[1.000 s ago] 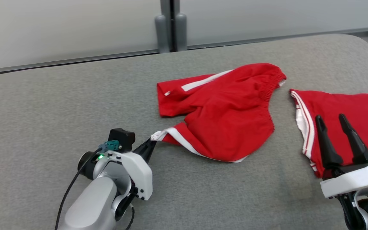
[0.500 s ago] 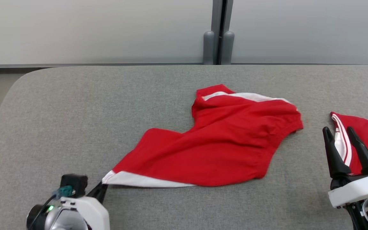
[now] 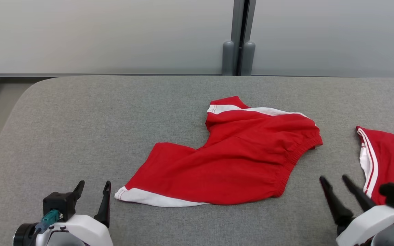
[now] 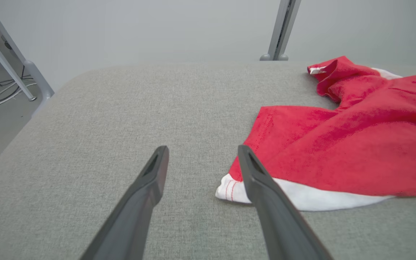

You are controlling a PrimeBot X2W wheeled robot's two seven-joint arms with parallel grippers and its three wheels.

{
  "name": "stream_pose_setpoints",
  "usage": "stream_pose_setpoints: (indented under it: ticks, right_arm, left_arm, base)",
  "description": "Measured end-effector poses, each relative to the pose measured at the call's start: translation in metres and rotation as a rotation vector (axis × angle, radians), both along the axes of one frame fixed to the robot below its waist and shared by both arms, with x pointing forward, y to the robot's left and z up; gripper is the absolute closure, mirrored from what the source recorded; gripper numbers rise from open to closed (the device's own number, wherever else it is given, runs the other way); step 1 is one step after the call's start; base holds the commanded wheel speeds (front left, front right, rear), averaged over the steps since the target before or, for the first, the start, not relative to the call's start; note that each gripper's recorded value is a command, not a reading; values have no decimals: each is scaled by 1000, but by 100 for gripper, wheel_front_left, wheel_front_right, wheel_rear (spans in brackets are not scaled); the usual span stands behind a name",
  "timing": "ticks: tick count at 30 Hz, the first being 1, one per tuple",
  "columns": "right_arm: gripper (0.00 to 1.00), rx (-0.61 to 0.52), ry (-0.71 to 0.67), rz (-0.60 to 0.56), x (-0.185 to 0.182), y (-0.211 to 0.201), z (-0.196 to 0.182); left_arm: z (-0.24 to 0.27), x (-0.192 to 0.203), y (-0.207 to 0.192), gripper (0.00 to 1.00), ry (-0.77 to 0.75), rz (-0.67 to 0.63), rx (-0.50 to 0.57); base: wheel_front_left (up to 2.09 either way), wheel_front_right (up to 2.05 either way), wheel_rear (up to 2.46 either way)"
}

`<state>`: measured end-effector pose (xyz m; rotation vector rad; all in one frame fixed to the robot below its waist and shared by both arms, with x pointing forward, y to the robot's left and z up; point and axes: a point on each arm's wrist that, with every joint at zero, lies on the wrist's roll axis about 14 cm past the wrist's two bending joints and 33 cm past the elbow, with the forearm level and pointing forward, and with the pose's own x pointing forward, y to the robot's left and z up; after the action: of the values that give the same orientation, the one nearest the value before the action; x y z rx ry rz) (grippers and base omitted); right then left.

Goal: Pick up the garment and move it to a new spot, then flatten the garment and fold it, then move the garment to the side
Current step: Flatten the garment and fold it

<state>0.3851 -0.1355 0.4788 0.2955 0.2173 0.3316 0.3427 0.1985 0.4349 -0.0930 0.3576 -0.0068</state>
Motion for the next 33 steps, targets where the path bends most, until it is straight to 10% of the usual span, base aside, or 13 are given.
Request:
stream_pose_setpoints:
  ticks: [21,22,24,33]
  right_arm:
    - [0,142,421,203,-2,82,-77]
    - [16,146,417,210,0,85,-76]
    - [94,161,404,219,3,91,-74]
    - [100,159,277,276,34,94,-40]
  left_arm:
    - [22,-10,-8,0,-85,48,-49]
    - [23,-11,-7,0,-86,53,-49]
    - [21,-13,-4,0,-83,66,-49]
    - [13,-21,1,0,-63,102,-68]
  base:
    - [0,0,0]
    - [0,0,0]
    - [0,0,0]
    - [0,0,0]
